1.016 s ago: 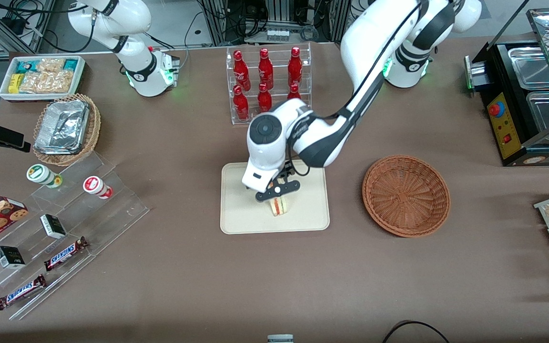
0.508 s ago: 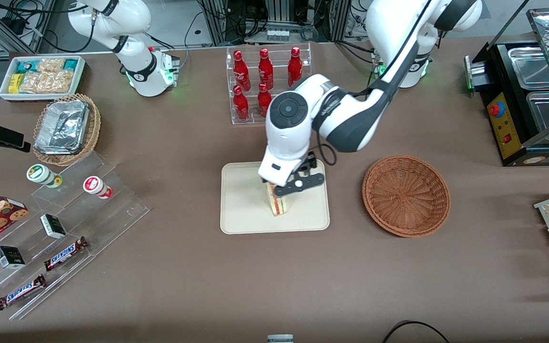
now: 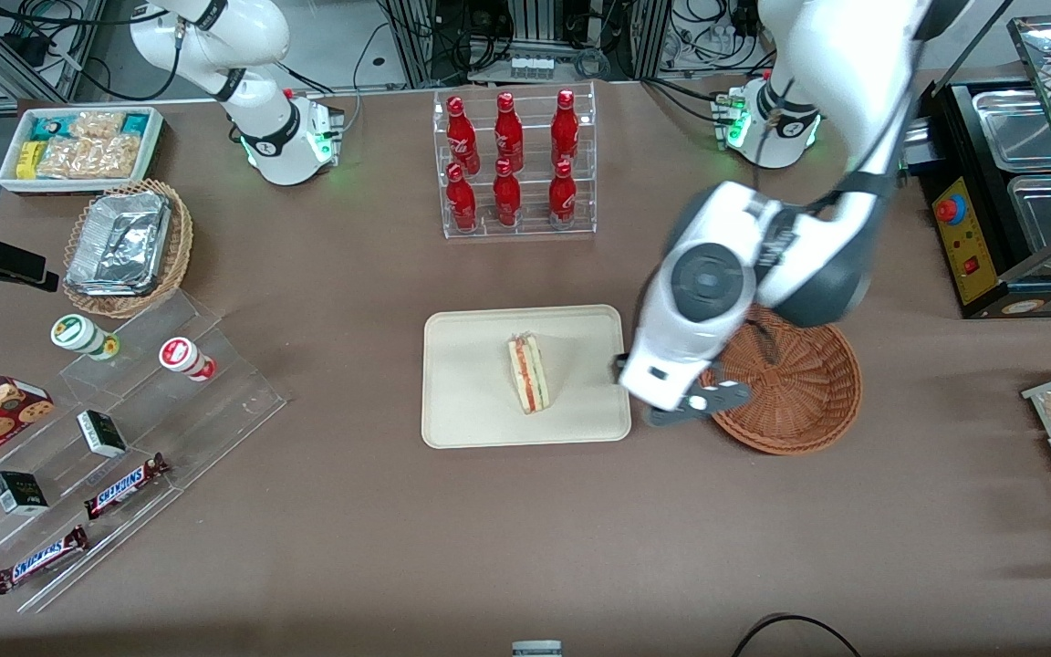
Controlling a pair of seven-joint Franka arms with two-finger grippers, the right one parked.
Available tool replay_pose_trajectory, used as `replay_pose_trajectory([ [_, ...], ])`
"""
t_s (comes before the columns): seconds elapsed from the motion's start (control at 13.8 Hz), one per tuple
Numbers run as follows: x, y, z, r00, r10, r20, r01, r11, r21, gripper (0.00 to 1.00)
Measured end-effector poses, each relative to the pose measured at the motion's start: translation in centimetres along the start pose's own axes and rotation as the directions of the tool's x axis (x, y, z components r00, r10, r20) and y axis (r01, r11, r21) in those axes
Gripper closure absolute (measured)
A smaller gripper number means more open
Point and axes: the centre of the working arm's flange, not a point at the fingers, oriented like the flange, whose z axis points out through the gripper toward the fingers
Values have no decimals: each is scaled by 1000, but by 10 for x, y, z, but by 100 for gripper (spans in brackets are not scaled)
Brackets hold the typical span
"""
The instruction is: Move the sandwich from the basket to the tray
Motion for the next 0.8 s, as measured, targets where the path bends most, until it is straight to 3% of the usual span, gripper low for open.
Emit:
replay_pose_trajectory([
  [0.44,3,-121,-51,990,140,-13,-140,990,-4,0],
  [0.58,-4,-151,-67,984,176,11,-176,984,-3,0],
  [0.8,-14,-203,-103,977,209,36,-208,977,-43,0],
])
